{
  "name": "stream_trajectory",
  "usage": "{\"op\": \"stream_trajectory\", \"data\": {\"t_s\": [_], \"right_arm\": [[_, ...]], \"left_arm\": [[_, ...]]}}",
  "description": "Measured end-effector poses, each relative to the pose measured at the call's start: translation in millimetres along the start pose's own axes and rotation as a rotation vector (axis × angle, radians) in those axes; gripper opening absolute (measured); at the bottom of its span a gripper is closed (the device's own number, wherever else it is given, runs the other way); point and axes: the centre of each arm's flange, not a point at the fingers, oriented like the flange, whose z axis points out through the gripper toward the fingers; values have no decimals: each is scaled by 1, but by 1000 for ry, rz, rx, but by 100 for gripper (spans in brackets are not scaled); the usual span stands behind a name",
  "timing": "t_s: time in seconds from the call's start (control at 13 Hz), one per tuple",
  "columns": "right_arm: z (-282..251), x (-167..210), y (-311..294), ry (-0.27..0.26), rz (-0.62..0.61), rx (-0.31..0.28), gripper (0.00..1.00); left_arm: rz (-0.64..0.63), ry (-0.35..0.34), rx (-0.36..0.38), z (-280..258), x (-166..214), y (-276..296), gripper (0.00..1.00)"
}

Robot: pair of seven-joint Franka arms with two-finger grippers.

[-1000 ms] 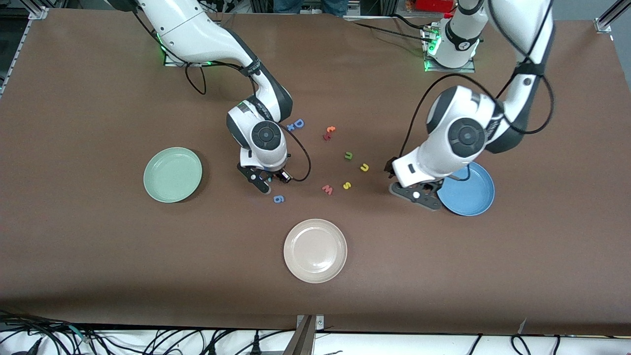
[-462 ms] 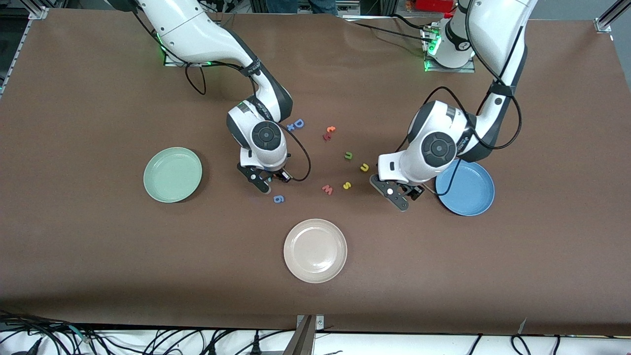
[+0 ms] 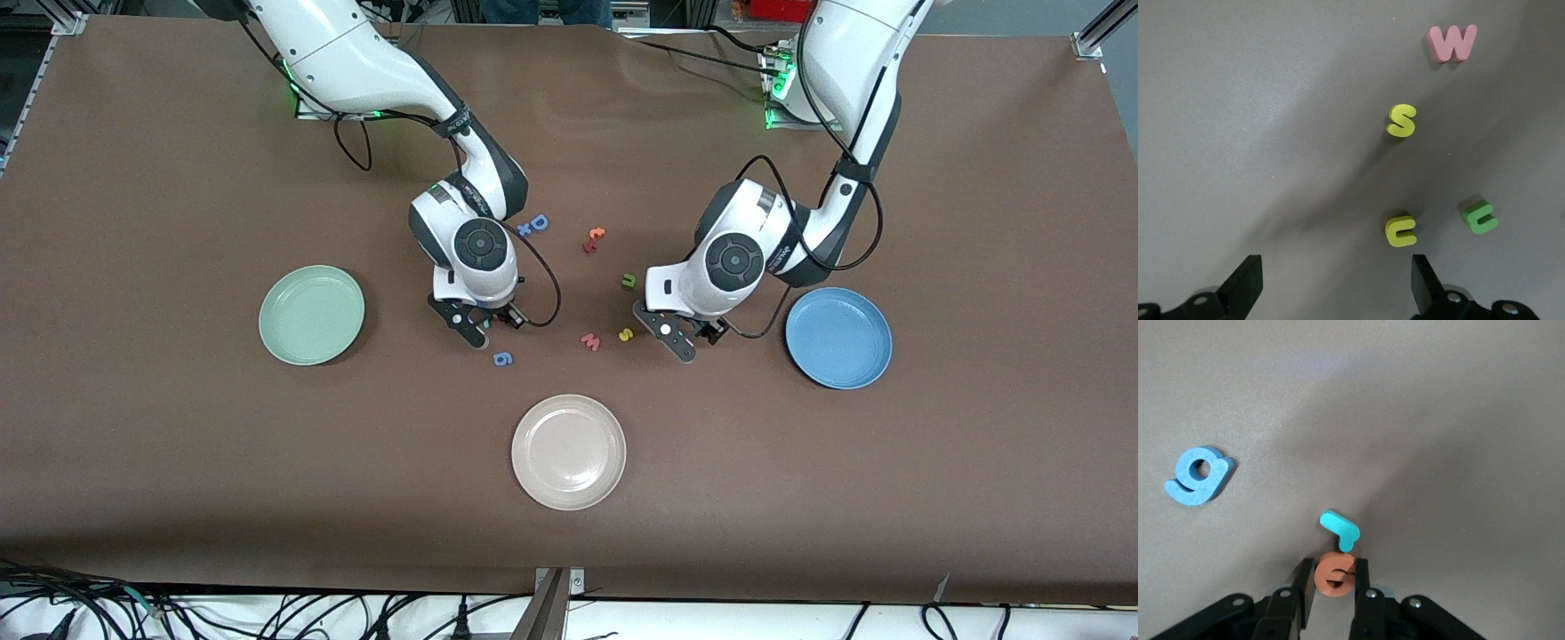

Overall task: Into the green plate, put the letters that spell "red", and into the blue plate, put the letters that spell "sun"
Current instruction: 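Grasp the orange e with the right gripper and lift it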

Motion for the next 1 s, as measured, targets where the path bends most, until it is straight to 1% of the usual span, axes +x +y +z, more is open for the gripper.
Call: {"op": "stream_trajectory", "data": {"t_s": [0.15, 0.23, 0.38, 0.54, 0.69, 0.77, 0.85, 1.0], "right_arm": [[-3, 0, -1, 0, 0, -4, 27], [-9, 1, -1, -1, -1, -26, 27], [-29, 5, -2, -3, -19, -77, 27], [-53, 17, 1, -4, -70, -104, 27], [-73, 56, 19, -24, -160, -141, 27], [-80, 82, 30, -39, -198, -154, 27], [-85, 108, 42, -56, -237, -163, 27], [-89, 158, 71, -89, -310, -171, 27]], "left_arm": [[-62, -14, -4, 12, 0, 3, 98], [-85, -22, -4, 18, 1, 7, 99], [-82, -26, 6, 24, 3, 15, 100], [-66, -25, 22, 24, 5, 18, 100], [-47, -25, 36, 29, 5, 24, 100], [-14, -26, 66, 35, 5, 28, 100], [17, -24, 96, 40, 5, 33, 100], [39, -1, 121, 50, 2, 38, 100]]}}
